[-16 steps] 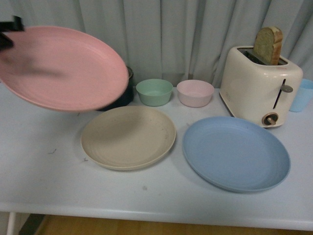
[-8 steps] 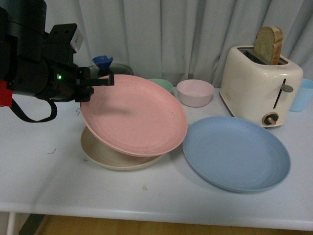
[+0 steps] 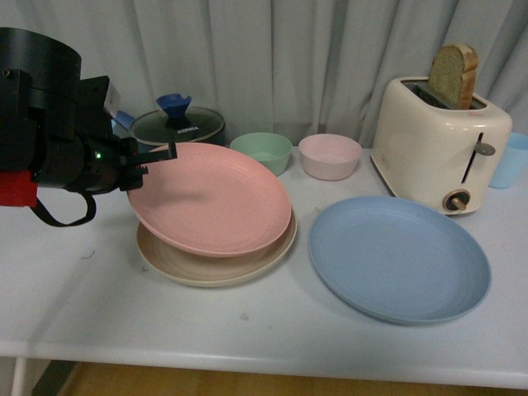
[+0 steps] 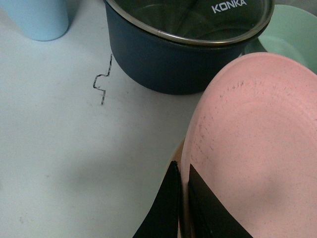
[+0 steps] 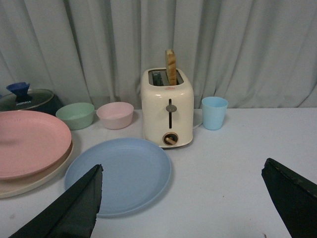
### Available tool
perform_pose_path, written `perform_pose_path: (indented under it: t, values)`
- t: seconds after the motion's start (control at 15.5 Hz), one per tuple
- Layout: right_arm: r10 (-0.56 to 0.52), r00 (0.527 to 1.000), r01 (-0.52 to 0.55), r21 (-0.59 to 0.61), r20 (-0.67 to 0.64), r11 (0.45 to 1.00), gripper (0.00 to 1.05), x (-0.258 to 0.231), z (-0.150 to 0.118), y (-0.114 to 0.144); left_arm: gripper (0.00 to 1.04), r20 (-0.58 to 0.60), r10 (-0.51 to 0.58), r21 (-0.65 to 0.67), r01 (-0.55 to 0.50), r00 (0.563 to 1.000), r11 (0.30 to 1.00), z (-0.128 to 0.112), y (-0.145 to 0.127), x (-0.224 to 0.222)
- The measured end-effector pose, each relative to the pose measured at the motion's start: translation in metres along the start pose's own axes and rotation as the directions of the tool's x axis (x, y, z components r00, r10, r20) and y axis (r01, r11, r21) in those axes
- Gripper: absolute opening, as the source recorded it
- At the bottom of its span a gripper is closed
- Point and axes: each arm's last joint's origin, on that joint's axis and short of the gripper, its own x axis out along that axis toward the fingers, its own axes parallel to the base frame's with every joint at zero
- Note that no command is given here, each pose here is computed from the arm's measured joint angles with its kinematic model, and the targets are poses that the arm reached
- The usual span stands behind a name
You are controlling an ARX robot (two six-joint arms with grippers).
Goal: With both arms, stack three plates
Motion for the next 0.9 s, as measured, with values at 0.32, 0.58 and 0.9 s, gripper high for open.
perform_pose_path:
  t: [0.32, 0.58, 0.9]
  values:
    - [0.0, 1.0, 0.0, 0.0, 0.0, 1.0, 0.98, 0.0, 0.0, 0.0, 0.13, -0.057, -0.052, -0.044, 0.049, 0.997, 0.998, -0.015, -0.003, 0.0]
    - [0.0, 1.0, 0.0, 0.0, 0.0, 1.0, 0.98, 0.0, 0.0, 0.0, 0.68, 0.07, -0.1, -0.113, 0.108, 0.992, 0.988, 0.001, -0.012, -0.029]
    - [0.0, 1.0, 0.0, 0.0, 0.001, 1.0, 0.98, 0.0, 0.0, 0.0, 0.81, 0.465, -0.062, 0.037, 0.05, 0.883, 0.998, 0.028, -0.018, -0.101]
